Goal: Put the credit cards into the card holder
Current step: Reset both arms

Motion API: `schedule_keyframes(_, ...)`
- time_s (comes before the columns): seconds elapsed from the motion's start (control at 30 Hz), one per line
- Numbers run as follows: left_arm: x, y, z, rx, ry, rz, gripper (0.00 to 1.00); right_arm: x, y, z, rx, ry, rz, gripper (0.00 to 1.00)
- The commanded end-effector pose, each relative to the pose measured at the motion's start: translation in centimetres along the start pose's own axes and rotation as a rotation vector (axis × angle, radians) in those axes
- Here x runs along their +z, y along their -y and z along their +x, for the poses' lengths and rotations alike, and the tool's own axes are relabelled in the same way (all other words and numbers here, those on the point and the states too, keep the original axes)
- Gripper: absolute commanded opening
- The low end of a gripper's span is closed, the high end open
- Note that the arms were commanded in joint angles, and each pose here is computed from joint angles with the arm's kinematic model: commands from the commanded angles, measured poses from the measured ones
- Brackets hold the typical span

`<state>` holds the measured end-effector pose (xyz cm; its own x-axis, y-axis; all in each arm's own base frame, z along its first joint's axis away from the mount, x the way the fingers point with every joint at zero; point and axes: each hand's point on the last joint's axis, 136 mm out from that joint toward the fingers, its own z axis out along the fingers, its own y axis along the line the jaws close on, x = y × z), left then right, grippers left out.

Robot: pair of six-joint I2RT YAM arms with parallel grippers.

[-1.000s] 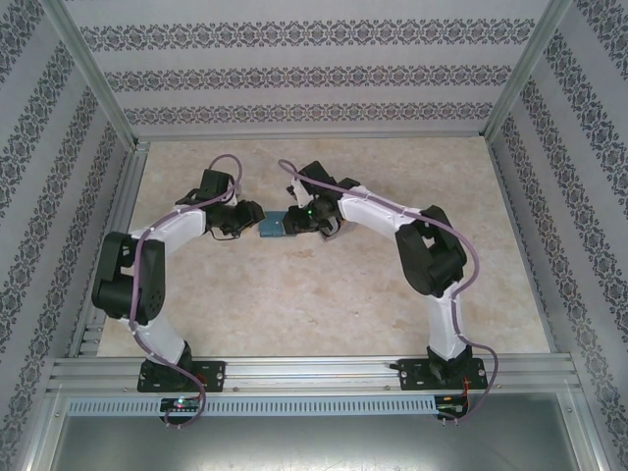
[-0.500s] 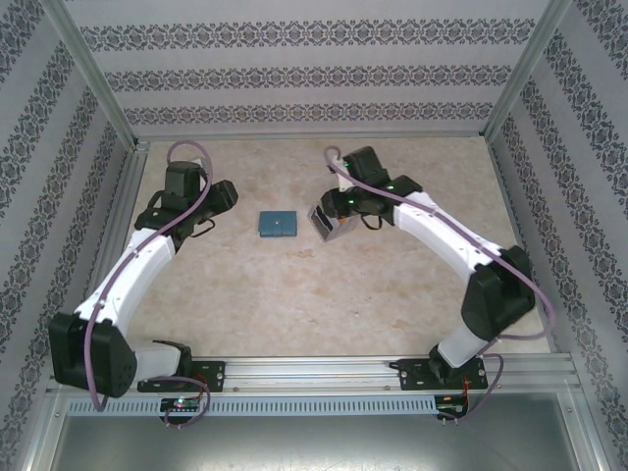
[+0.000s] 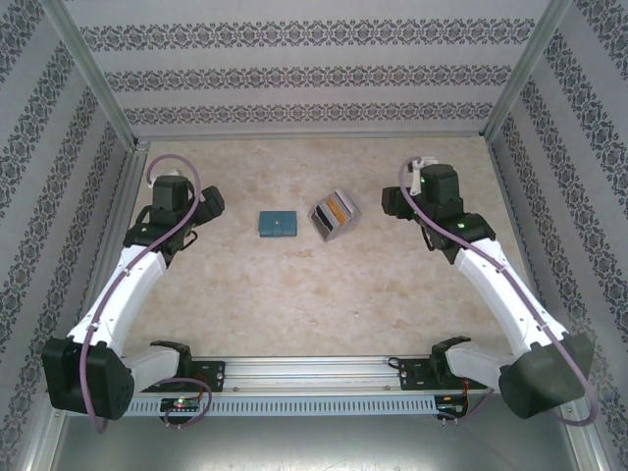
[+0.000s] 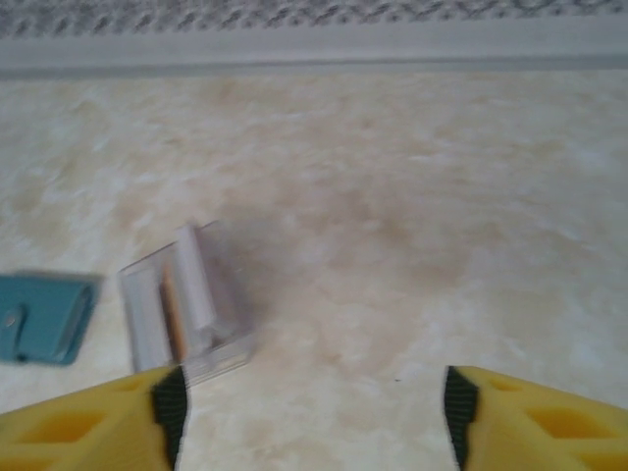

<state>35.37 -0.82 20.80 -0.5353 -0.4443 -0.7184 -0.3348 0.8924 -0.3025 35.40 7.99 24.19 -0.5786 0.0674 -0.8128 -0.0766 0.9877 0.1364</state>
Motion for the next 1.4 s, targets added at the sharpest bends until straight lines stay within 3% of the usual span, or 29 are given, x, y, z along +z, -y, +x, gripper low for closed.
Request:
schedule_keyframes(0.0,0.2,-1.6,-1.0,-0.037,0.053,-0.054,1.00,0.0,3.7,0.1,0.091,0.073,0.103,0.78)
schedule_keyframes(0.2,1.7,-4.8,-0.5,-0.082,0.074,-0.129,1.00,-0.1,9.8,2.4,0.178,0.109,0.287,0.86)
schedule_keyframes(0.27,2.3,-5.8,-0.2,-0.099,0.085,-0.140,1.00,0.5,11.0,3.4,0.180,0.130,0.326,0.95)
schedule_keyframes(0.47,4.3,-6.7,0.9,0.032,0.136,-0.116,1.00,1.8,13.3,5.2,0.127,0.287,0.420,0.98)
schedule_keyframes(0.57,5.2,-7.2,1.3,0.109,0.186,-0.124,1.00,2.1,14.7,5.7,0.142,0.305,0.495,0.98)
schedule_keyframes(0.77,6.3,-8.3,1.5,0.165,0.331,-0.130,0.99,4.0,13.2,6.5,0.055,0.352,0.392,0.98)
schedule_keyframes(1.03,9.0,-7.6,2.9,0.253,0.328,-0.063,0.99,5.8,11.8,7.6,0.000,0.392,0.291,0.98)
schedule_keyframes(1.37,11.2,-3.6,5.8,0.414,0.270,0.185,1.00,8.4,10.7,8.8,-0.050,0.374,0.211,0.98)
